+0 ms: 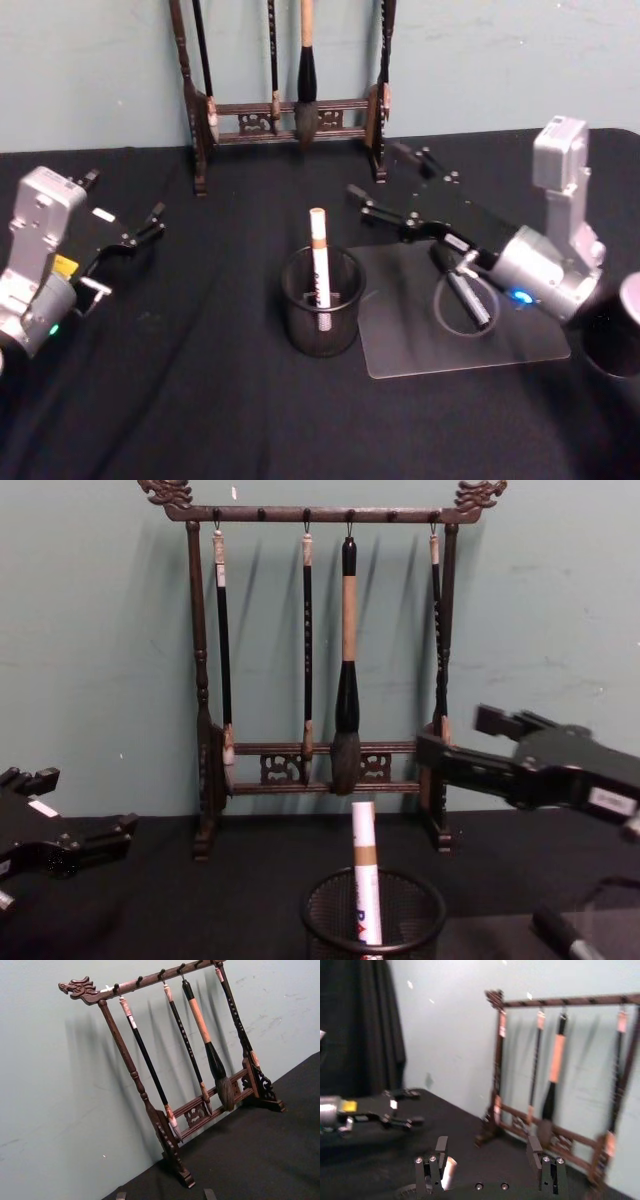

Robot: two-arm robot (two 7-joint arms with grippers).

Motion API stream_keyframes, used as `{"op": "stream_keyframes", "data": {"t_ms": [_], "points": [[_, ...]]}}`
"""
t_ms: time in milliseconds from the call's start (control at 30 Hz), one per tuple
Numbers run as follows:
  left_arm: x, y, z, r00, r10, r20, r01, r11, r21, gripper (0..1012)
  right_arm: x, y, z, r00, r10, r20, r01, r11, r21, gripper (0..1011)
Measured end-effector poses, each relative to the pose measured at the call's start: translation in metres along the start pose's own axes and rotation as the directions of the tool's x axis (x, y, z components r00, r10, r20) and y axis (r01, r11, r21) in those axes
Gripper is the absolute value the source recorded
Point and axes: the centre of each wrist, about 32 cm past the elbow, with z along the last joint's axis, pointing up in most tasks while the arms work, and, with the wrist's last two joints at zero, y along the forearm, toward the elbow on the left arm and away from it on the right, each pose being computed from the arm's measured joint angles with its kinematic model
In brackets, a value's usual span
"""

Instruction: Pick up the water-based marker from the table and place it into the pen holder.

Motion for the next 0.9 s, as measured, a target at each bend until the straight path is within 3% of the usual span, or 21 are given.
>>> {"op": "stream_keyframes", "data": {"t_ms": [167,233,367,567,900], "points": [[0.0000,0.0000,0.0000,1.0000,0.000,0.000,0.000,1.0000,0.000,1001,0.004,-0.015,0.007,0.998,-0.057,0.000,0.056,0.995,-0.083,1002],[0.0000,0.0000,0.0000,1.0000,0.000,0.000,0.000,1.0000,0.000,1001,0.005,-0.020,0.010,0.996,-0.085,0.004,0.085,0.986,-0.144,1003],[0.0000,0.0000,0.0000,1.0000,0.000,0.000,0.000,1.0000,0.000,1001,0.007,-0.027,0.015,0.991,-0.131,0.005,0.128,0.962,-0.241,1003],[0.0000,0.0000,0.0000,1.0000,0.000,0.000,0.000,1.0000,0.000,1001,0.010,-0.032,0.015,0.985,-0.174,-0.001,0.161,0.912,-0.378,1002],[0.0000,0.0000,0.0000,1.0000,0.000,0.000,0.000,1.0000,0.000,1001,0.014,-0.030,0.010,0.980,-0.200,0.004,0.176,0.851,-0.495,1002]]}}
